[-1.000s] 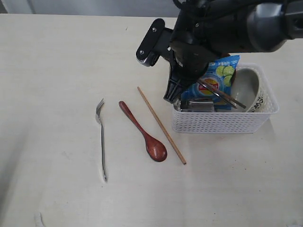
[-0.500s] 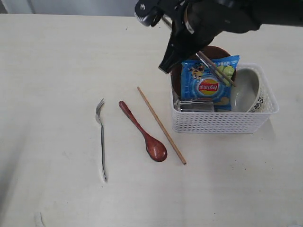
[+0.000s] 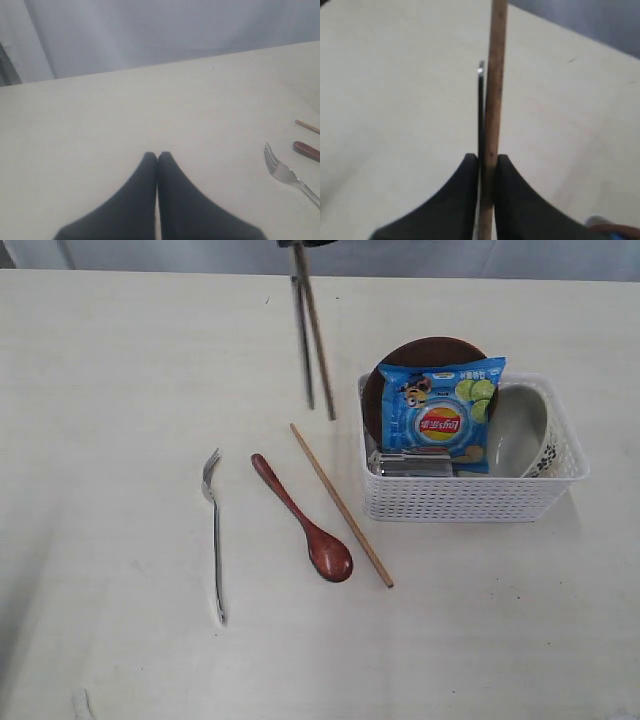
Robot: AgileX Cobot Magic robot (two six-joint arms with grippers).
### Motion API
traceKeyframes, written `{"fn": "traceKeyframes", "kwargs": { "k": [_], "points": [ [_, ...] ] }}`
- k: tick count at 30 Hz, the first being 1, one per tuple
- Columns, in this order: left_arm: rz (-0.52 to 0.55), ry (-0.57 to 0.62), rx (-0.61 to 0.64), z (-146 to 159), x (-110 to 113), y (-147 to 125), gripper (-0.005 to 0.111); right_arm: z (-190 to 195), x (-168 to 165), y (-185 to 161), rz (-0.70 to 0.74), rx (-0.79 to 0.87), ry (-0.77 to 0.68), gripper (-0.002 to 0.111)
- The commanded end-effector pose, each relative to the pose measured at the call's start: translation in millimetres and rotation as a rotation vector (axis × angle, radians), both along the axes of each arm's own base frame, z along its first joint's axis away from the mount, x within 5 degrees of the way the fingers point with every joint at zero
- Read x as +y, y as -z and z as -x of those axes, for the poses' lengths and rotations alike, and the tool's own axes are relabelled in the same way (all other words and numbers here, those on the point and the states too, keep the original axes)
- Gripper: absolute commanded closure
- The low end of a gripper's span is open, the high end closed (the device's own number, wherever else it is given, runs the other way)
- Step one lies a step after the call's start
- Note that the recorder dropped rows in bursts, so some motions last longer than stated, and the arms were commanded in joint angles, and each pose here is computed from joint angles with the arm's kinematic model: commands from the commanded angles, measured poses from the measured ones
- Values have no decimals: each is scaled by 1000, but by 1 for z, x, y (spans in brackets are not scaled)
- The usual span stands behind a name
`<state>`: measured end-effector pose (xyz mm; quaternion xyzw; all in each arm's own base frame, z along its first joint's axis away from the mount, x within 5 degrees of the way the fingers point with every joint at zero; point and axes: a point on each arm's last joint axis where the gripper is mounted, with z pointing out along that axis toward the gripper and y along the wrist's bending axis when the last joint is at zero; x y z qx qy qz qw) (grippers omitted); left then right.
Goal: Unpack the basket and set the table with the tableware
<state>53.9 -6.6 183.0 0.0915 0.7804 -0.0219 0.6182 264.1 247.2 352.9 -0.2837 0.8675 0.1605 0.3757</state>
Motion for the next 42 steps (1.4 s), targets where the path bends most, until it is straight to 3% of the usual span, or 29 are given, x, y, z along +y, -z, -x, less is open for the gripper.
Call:
{"fn": "traceKeyframes", "kwargs": {
  "k": [1,5,12,17,31,36,39,42],
  "points": [
    [-5,-1,-8,0,0,-1,107,13,18,0,-191,181,-82,109],
    [-5,-1,-8,0,0,-1,107,9,36,23,-259,340,-67,109],
    [-5,-1,-8,0,0,-1,107,13,75,91,-117,490,-107,109],
    [-5,-1,-8,0,0,-1,107,4,81,127,-24,520,-98,109],
    [-5,-1,-8,0,0,-1,107,-4,78,166,148,517,-90,109],
    [-5,-1,-8,0,0,-1,107,-11,84,172,76,489,-31,109],
    [-5,-1,-8,0,0,-1,107,-8,91,168,-33,576,7,109],
    [-5,-1,-8,0,0,-1,107,-6,92,168,-52,599,15,109]
  ]
}}
